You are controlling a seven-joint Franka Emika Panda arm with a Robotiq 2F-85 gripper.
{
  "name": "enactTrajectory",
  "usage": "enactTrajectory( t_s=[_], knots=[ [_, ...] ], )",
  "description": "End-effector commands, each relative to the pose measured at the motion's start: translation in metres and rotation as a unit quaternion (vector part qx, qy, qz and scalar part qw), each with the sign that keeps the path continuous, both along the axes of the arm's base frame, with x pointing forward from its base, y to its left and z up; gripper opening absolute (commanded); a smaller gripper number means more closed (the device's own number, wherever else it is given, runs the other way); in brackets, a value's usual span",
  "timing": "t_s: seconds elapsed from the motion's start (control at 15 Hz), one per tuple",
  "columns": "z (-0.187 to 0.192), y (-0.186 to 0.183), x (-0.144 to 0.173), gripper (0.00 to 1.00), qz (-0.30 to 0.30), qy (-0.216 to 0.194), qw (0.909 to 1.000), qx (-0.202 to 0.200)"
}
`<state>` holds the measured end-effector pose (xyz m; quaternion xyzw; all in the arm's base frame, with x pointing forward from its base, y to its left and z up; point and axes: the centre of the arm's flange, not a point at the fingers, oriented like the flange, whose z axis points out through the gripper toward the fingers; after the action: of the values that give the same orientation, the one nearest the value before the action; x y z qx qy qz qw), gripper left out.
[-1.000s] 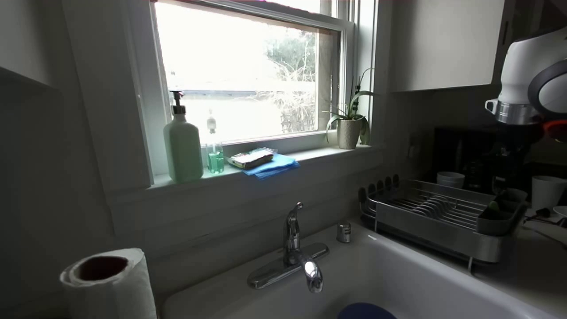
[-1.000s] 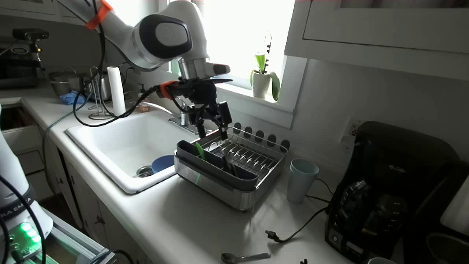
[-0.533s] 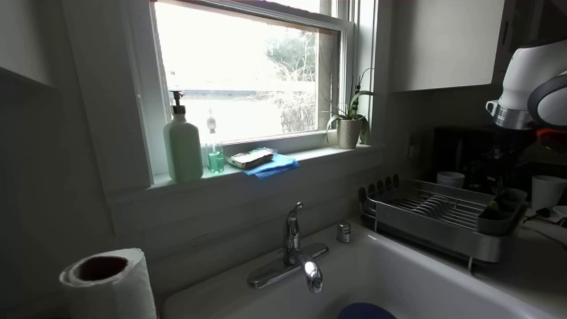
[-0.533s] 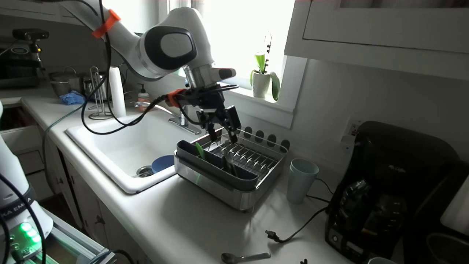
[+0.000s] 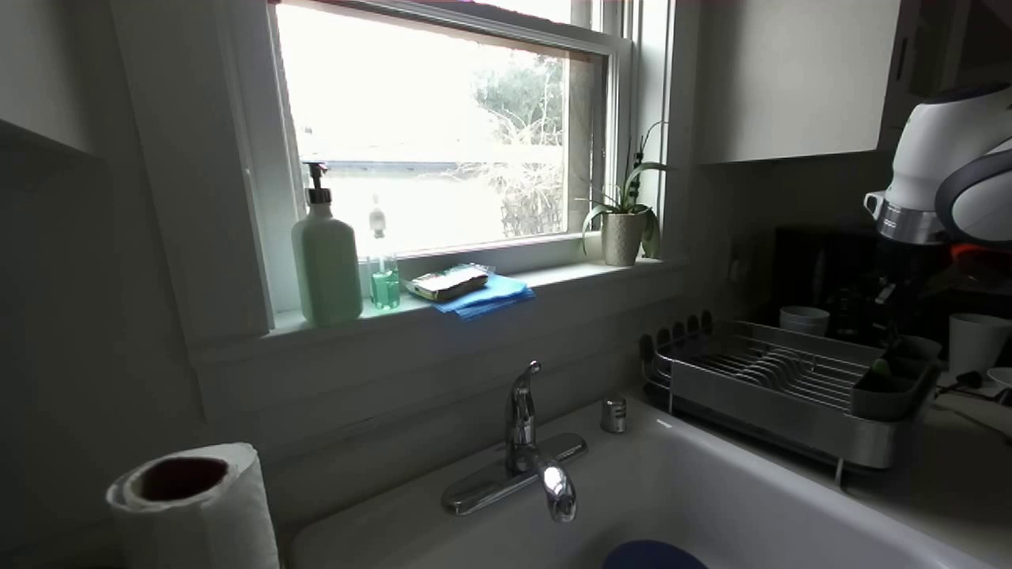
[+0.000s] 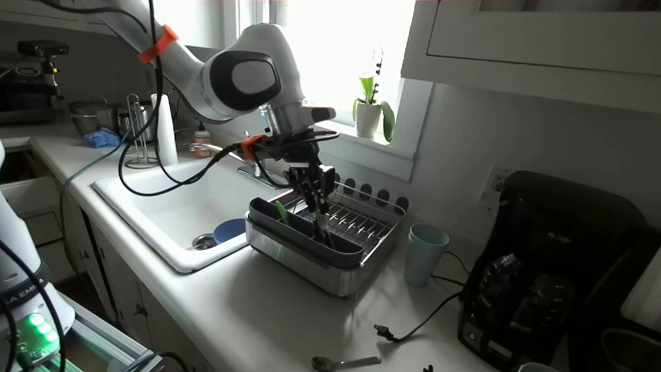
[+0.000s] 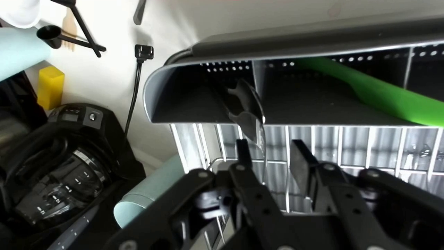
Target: Remove the blue bowl from the dishes drying rack and place it in the sink, pick up a fork from the dishes drying rack and place it in the blue bowl and pick up a spoon from the dishes drying rack and put it in the blue bowl that is inside the sink
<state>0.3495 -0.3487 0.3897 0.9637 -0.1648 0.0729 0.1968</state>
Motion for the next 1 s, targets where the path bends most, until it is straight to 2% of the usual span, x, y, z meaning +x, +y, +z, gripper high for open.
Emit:
enactTrajectory(
  t_s=[0.0, 0.07, 0.53, 0.93],
  knots=[
    [-0.001, -0.006, -0.003, 0.06, -0.004, -0.006, 0.9998, -0.018],
    [0.0, -0.007, -0.003, 0.0, -0.005, -0.005, 0.9998, -0.02],
    [0.014, -0.004, -0.005, 0.01, -0.006, 0.0, 0.9989, -0.047],
    [0.057, 0.019, -0.007, 0.01, 0.017, -0.009, 0.994, -0.108]
  ],
)
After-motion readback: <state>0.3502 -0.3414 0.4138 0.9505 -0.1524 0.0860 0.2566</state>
